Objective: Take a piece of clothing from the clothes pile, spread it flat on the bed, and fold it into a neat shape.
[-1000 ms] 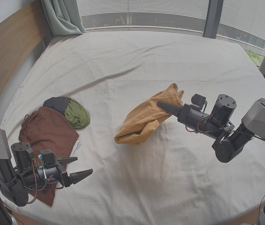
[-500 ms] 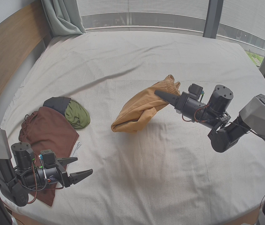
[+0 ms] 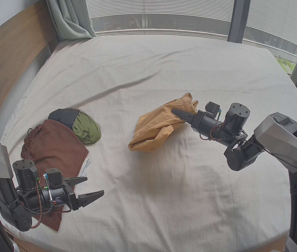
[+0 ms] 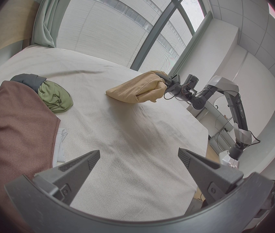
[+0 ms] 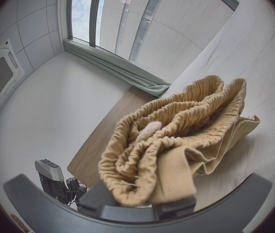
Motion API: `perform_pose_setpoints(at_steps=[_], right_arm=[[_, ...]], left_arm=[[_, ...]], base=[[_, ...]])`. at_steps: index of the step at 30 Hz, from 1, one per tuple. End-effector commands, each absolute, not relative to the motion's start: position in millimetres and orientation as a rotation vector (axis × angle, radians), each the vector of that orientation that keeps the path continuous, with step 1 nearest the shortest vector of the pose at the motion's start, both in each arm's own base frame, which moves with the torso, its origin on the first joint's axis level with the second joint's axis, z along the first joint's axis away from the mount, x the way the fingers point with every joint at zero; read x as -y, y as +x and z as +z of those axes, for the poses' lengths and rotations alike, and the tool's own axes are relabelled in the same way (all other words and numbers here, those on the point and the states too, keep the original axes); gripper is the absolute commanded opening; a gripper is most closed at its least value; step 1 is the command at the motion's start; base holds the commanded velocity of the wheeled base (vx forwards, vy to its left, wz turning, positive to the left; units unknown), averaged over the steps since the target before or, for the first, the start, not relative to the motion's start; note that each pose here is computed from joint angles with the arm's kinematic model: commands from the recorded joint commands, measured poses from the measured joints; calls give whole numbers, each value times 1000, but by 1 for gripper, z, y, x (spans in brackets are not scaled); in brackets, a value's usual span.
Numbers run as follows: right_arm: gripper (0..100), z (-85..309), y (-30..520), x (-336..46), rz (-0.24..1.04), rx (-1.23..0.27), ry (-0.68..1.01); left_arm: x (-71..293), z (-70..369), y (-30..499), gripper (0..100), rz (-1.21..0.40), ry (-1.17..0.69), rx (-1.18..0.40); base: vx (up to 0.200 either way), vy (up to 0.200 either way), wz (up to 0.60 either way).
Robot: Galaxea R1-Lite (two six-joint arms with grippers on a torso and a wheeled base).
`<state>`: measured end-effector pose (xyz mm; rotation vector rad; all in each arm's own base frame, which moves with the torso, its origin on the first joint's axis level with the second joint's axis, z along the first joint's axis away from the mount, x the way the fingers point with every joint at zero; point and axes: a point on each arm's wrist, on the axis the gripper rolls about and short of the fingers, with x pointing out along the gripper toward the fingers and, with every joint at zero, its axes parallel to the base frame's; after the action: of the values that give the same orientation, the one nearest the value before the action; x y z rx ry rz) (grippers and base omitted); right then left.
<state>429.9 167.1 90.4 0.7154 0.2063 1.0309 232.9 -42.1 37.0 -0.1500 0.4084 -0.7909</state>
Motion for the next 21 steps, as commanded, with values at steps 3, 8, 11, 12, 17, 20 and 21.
perform_pose_setpoints(at_steps=[3,8,11,12,17,20,21], right_arm=[[0,98,444,-166,1026,-183,713],[0,119,457,-166,1030,-147,707],[0,128,461,-166,1036,-126,702],[0,131,463,-167,1039,-123,701],[0,144,468,-169,1048,-98,696],[0,138,474,-170,1043,-107,698],[0,131,477,-168,1034,-112,700]], left_arm=[[43,36,233,100,-793,-151,-413],[43,36,233,100,-801,-153,-414],[43,36,232,100,-802,-153,-416],[43,36,232,100,-802,-153,-416],[43,35,232,100,-803,-155,-420],[43,34,232,100,-807,-156,-423],[43,34,232,100,-807,-157,-426]], base=[[0,0,0],[0,0,0],[0,0,0],[0,0,0],[0,0,0],[0,0,0],[0,0,0]])
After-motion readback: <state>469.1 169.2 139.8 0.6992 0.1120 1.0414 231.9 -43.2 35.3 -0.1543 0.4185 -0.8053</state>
